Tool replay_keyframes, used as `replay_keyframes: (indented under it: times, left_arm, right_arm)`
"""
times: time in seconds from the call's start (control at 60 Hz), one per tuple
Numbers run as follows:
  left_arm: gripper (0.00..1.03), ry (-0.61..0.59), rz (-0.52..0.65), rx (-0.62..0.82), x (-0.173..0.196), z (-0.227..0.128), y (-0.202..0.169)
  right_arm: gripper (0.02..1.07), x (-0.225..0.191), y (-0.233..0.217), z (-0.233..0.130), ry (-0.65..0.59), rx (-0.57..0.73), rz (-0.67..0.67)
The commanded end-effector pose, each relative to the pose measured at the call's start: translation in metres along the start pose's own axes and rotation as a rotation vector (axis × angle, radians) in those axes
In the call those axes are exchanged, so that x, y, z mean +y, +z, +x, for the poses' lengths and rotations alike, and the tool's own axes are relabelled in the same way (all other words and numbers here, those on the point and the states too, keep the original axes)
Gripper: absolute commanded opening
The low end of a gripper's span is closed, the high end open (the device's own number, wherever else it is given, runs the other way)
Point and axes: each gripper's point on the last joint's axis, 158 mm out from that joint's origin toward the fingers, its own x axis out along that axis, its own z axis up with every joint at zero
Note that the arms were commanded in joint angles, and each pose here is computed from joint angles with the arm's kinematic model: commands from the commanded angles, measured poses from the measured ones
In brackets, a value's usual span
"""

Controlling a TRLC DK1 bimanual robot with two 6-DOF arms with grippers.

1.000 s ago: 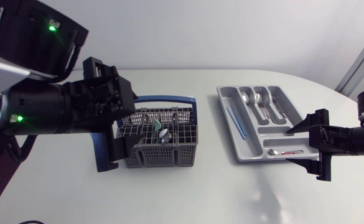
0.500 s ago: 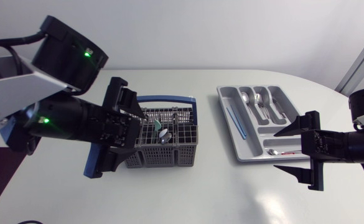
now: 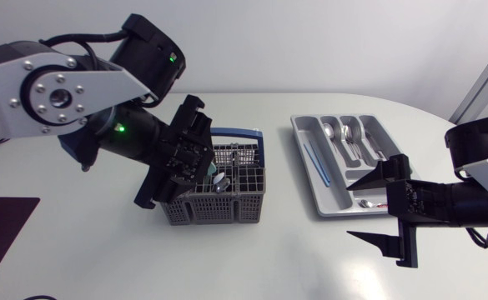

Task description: Unload the cutlery basket into the drawer organizer.

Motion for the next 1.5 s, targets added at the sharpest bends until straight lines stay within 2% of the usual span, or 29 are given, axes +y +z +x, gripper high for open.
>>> replay_keyframes:
  times: [0.0, 0.1, 0.233, 0.367, 0.533, 0.65, 0.833, 1.033, 1.167, 1.483]
  left_arm:
    - [0.76, -0.013, 0.050, 0.006, 0.008, 0.007, -0.003]
    - [0.68, -0.033, 0.072, 0.009, 0.007, 0.015, -0.002]
    - [0.50, -0.032, 0.085, 0.024, 0.012, 0.022, -0.005]
    - [0.48, -0.041, 0.103, 0.047, 0.015, 0.027, -0.009]
    - [0.38, -0.051, 0.115, 0.061, 0.017, 0.034, -0.012]
    - [0.38, -0.068, 0.124, 0.070, 0.014, 0.040, -0.014]
    - [0.21, -0.068, 0.127, 0.077, 0.014, 0.046, -0.013]
    - [0.15, -0.077, 0.127, 0.092, 0.010, 0.050, -0.018]
    - [0.04, -0.068, 0.128, 0.090, 0.013, 0.048, -0.018]
    - [0.04, -0.063, 0.118, 0.092, 0.010, 0.044, -0.020]
  right_arm:
    - [1.02, 0.012, -0.003, 0.006, 0.023, 0.000, 0.032]
    - [1.02, 0.015, -0.004, 0.008, 0.025, -0.002, 0.041]
    - [1.02, 0.018, -0.004, 0.009, 0.028, -0.004, 0.042]
    - [1.02, 0.017, -0.001, 0.006, 0.014, -0.008, 0.038]
    - [1.02, 0.019, -0.001, 0.006, 0.013, -0.009, 0.035]
    - [1.02, 0.021, -0.001, 0.006, 0.012, -0.010, 0.036]
    - [1.02, 0.022, -0.001, 0.005, 0.009, -0.012, 0.036]
    - [1.02, 0.023, 0.000, 0.005, 0.007, -0.012, 0.037]
    - [1.02, 0.024, 0.000, 0.004, 0.004, -0.013, 0.040]
    - [1.02, 0.029, -0.001, 0.004, -0.002, -0.014, 0.041]
